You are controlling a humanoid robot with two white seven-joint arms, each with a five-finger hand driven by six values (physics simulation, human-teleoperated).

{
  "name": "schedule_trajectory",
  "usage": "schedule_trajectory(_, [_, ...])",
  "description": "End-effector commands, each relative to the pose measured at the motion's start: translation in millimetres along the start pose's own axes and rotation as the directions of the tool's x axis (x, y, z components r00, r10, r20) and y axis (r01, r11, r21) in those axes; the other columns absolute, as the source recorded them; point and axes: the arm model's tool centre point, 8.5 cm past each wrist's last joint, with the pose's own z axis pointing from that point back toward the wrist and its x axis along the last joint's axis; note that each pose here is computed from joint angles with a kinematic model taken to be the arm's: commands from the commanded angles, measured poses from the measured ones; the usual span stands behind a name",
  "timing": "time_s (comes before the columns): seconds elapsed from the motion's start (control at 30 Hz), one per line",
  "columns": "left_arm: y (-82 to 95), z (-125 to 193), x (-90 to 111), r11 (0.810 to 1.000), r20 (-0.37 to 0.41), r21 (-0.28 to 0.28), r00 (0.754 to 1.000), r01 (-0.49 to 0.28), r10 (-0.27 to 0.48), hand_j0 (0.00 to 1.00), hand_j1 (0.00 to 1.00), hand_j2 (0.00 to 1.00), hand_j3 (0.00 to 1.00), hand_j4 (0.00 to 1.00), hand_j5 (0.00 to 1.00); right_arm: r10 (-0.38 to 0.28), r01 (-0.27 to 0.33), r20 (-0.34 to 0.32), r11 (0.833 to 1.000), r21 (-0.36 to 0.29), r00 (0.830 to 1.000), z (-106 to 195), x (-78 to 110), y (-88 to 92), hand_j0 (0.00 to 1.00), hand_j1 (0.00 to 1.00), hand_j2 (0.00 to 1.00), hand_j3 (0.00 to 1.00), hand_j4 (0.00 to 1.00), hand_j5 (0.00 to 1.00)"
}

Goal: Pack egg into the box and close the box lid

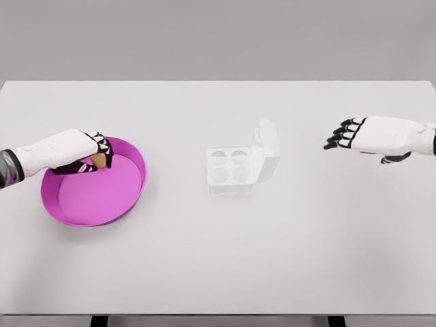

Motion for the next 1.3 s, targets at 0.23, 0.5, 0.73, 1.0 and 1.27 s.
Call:
schedule_trajectory(0.23, [16.9, -1, 10, 0.999, 0.033, 0.048, 0.999, 0.017, -0.019, 0.42, 0.42, 0.42, 0.42, 0.42, 0.42, 0.014, -0.013, 0.058, 1.000, -0.006, 0.998, -17, 18.1, -2.0, 1.00, 1.00, 1.00, 1.00, 1.00, 1.00])
schedule_trajectory(0.5, [23.4, -7, 19, 0.997, 0.060, 0.078, 0.998, 0.015, -0.019, 0.42, 0.42, 0.42, 0.42, 0.42, 0.42, 0.015, -0.015, 0.063, 1.000, -0.008, 0.998, -17, 20.1, -2.3, 1.00, 1.00, 1.00, 1.00, 1.00, 1.00])
schedule_trajectory(0.73, [30.9, -18, 30, 0.993, 0.098, 0.121, 0.995, -0.001, -0.011, 0.42, 0.42, 0.42, 0.42, 0.42, 0.42, 0.018, -0.017, 0.064, 1.000, -0.009, 0.998, -18, 20.0, -3.2, 1.00, 1.00, 1.00, 1.00, 1.00, 1.00])
schedule_trajectory(1.0, [34.5, -32, 45, 0.988, 0.140, 0.153, 0.990, -0.021, -0.001, 0.42, 0.42, 0.42, 0.42, 0.42, 0.42, 0.016, -0.016, 0.062, 1.000, -0.006, 0.998, -17, 19.8, -1.9, 1.00, 1.00, 1.00, 1.00, 1.00, 1.00])
schedule_trajectory(1.27, [36.5, -45, 57, 0.983, 0.176, 0.178, 0.984, -0.045, 0.013, 0.42, 0.42, 0.42, 0.42, 0.42, 0.42, 0.016, -0.015, 0.059, 1.000, -0.004, 0.998, -16, 19.1, -1.3, 1.00, 1.00, 1.00, 1.00, 1.00, 1.00])
